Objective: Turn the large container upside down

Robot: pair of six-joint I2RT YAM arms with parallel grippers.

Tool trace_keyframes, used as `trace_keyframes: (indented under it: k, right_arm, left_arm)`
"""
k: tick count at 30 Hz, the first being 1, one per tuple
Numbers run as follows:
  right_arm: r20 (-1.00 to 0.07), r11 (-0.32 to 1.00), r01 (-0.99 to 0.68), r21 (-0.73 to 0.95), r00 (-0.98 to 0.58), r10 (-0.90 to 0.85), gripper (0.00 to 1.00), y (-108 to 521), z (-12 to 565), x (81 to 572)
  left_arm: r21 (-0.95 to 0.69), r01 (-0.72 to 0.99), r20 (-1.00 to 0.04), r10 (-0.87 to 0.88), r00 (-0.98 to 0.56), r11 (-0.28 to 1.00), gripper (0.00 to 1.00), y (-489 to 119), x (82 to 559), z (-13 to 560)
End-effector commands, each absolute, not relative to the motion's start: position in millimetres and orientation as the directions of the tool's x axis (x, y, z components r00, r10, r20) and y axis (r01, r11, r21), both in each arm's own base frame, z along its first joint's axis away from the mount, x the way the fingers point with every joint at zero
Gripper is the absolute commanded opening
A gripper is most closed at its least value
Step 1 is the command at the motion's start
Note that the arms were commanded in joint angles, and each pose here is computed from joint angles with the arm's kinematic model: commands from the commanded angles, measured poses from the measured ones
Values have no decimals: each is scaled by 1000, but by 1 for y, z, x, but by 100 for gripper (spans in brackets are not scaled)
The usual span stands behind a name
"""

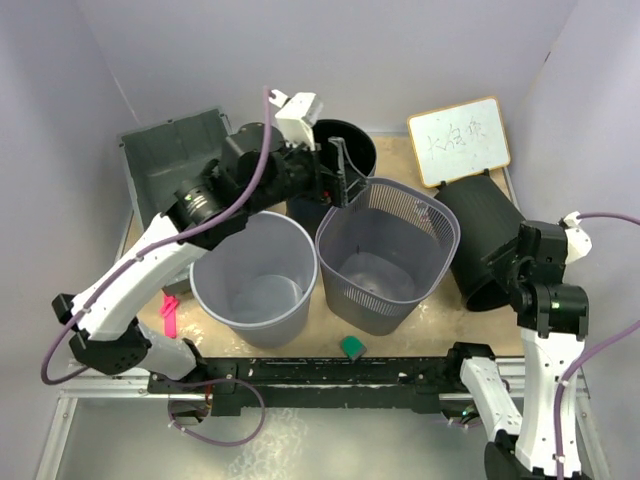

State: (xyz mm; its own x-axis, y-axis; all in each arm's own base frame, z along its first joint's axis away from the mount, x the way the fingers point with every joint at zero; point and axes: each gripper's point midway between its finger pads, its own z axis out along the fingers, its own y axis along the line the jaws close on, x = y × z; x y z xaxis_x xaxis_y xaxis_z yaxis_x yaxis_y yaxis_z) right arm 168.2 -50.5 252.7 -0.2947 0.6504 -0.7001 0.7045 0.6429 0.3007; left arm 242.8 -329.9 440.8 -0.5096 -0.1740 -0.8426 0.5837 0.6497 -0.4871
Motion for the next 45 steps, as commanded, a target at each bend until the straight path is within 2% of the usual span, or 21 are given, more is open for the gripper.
trace_keyframes:
  k: [1, 4, 6, 7, 10, 14, 18, 22, 27, 30, 37, 42, 45]
  right_arm:
    - [-735, 635, 718, 286, -260, 626, 51, -60, 262, 170]
    - [-738, 635, 727, 259, -275, 616, 53, -63, 256, 172]
    - [-760, 639, 735, 227, -277, 589, 62, -70, 260, 169]
    - [-774, 647, 735, 204, -283, 566, 69, -73, 264, 168]
    - [-790, 672, 720, 175, -304, 532, 83, -76, 270, 170]
    - [-729, 754, 610, 243, -398, 557, 90, -46, 259, 188]
    - [-715, 783, 572, 243, -440, 543, 91, -39, 258, 194]
    - [-731, 795, 538, 279, -418, 539, 92, -34, 279, 195]
    - [-739, 795, 557, 241, -426, 522, 92, -41, 286, 190]
    - [-722, 813, 507, 288, -442, 532, 92, -28, 285, 191]
    - [-673, 824, 435, 363, -490, 555, 91, -5, 271, 193]
    - [-612, 791, 368, 488, -503, 611, 90, 21, 256, 200]
    - [-523, 726, 339, 598, -522, 674, 90, 43, 241, 202]
  left_arm:
    - [-439, 620, -877, -161, -453, 650, 83, -359, 240, 456]
    - [-396, 663, -891, -92, -444, 636, 83, -394, 222, 452]
    - [-365, 684, -901, -56, -429, 631, 83, -408, 209, 451]
    - [-353, 691, -905, -43, -423, 631, 83, -412, 205, 450]
    - [-333, 688, -914, -41, -404, 645, 83, -410, 201, 448]
    - [-331, 650, -925, -101, -365, 684, 83, -382, 205, 462]
    - [-332, 594, -928, -140, -346, 733, 84, -346, 204, 472]
    - [-335, 541, -926, -162, -341, 771, 85, -321, 205, 473]
    - [-332, 514, -923, -162, -348, 791, 85, -309, 204, 467]
    - [-323, 491, -922, -152, -357, 809, 85, -304, 206, 460]
    - [-250, 308, -922, -129, -364, 918, 88, -258, 222, 443]
    - [-276, 224, -906, -175, -386, 935, 88, -229, 235, 440]
    - [-310, 215, -907, -220, -358, 926, 88, -217, 234, 456]
